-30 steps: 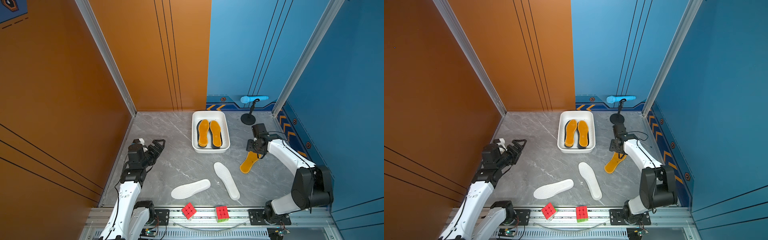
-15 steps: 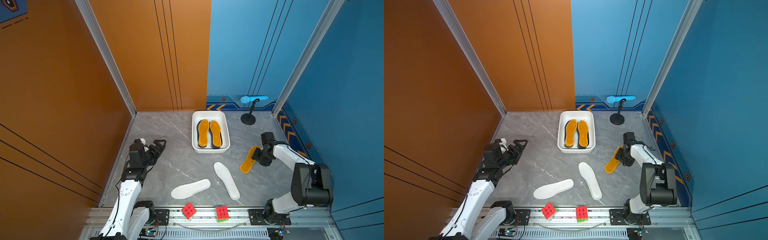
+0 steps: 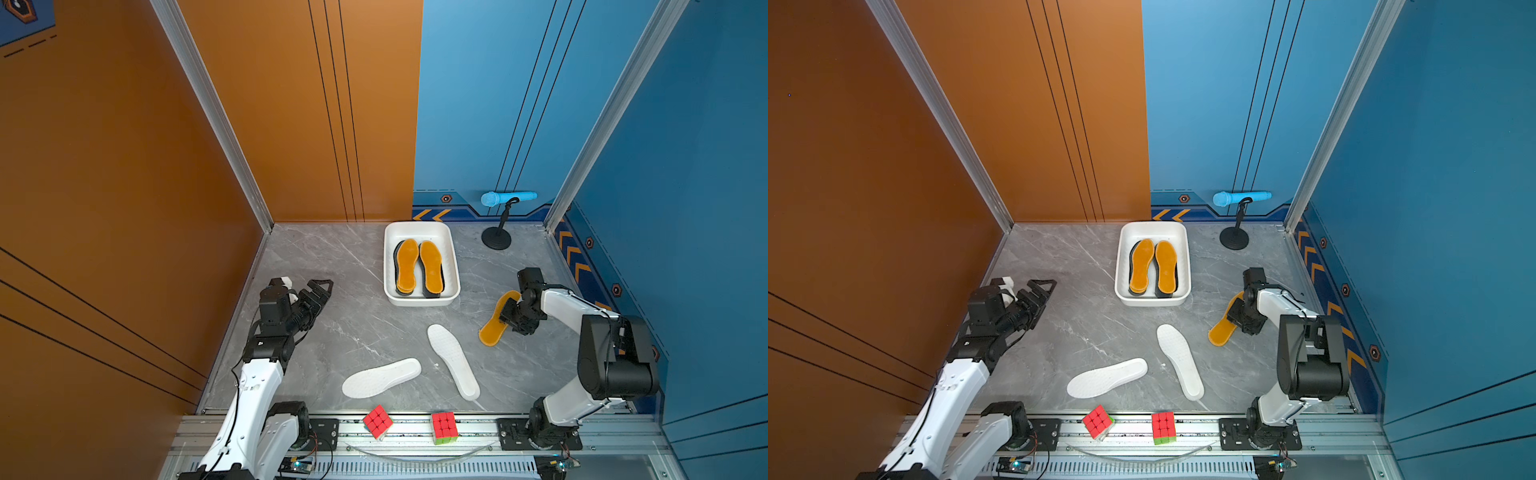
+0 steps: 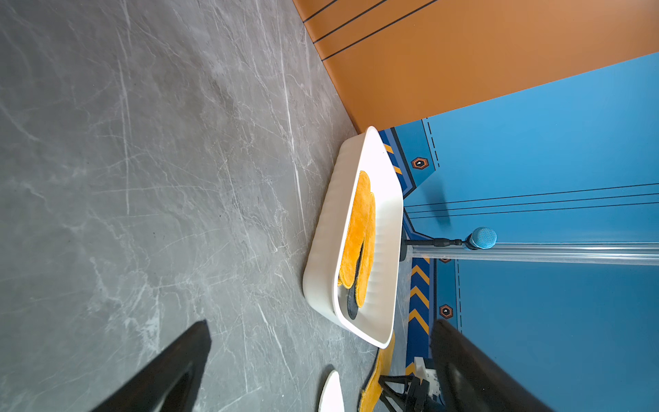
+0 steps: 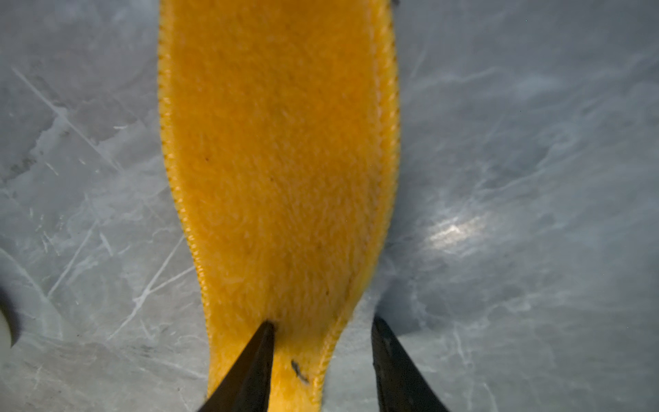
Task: Put the insoles into the storage box
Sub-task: Move the insole to the center of the board.
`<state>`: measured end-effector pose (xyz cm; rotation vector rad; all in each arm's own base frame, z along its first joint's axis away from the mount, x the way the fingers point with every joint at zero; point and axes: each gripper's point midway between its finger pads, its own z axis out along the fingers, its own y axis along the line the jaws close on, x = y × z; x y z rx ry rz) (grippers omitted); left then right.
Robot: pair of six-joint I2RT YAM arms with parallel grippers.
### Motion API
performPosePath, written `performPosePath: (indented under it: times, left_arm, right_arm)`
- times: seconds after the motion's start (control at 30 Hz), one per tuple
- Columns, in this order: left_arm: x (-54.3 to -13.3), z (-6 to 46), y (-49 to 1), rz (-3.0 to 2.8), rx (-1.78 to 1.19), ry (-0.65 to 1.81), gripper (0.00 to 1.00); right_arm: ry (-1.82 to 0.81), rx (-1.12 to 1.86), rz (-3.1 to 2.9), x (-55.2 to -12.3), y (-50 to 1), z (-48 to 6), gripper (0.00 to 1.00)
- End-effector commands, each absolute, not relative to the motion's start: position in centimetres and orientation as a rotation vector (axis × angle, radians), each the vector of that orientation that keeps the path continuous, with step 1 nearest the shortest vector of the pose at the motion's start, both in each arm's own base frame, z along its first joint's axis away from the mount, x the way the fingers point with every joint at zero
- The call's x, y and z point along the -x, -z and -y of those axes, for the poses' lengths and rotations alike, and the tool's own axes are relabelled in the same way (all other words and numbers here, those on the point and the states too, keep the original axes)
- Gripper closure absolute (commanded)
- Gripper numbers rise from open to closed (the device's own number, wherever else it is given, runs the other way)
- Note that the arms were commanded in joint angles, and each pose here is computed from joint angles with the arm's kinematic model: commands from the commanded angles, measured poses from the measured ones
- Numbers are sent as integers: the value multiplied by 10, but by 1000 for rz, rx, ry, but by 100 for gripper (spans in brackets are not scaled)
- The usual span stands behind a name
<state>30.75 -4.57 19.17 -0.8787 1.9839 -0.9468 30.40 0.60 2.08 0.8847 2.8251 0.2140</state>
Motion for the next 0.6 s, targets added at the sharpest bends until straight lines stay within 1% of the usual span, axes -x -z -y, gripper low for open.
performPosePath:
  times: [0.0,0.17,0.33,0.5,0.57]
  left_arm:
    - [-305,47,-192,-1990,873,939,2]
    - [-305,46,-192,-1989,878,936,2]
    - [-303,46,-193,-1989,876,935,2]
    - [-303,46,-191,-1994,883,930,2]
    - [-303,47,-190,-1998,883,933,2]
  right_arm:
    - [-217,-899,-2849,-303,-9,-10,59]
    - [-215,-876,-2833,-305,-8,-9,73]
    - [-233,-765,-2787,-314,-20,-9,87]
    - [-256,-580,-2679,-331,-55,-10,98]
    - [-261,-510,-2635,-337,-71,-11,100]
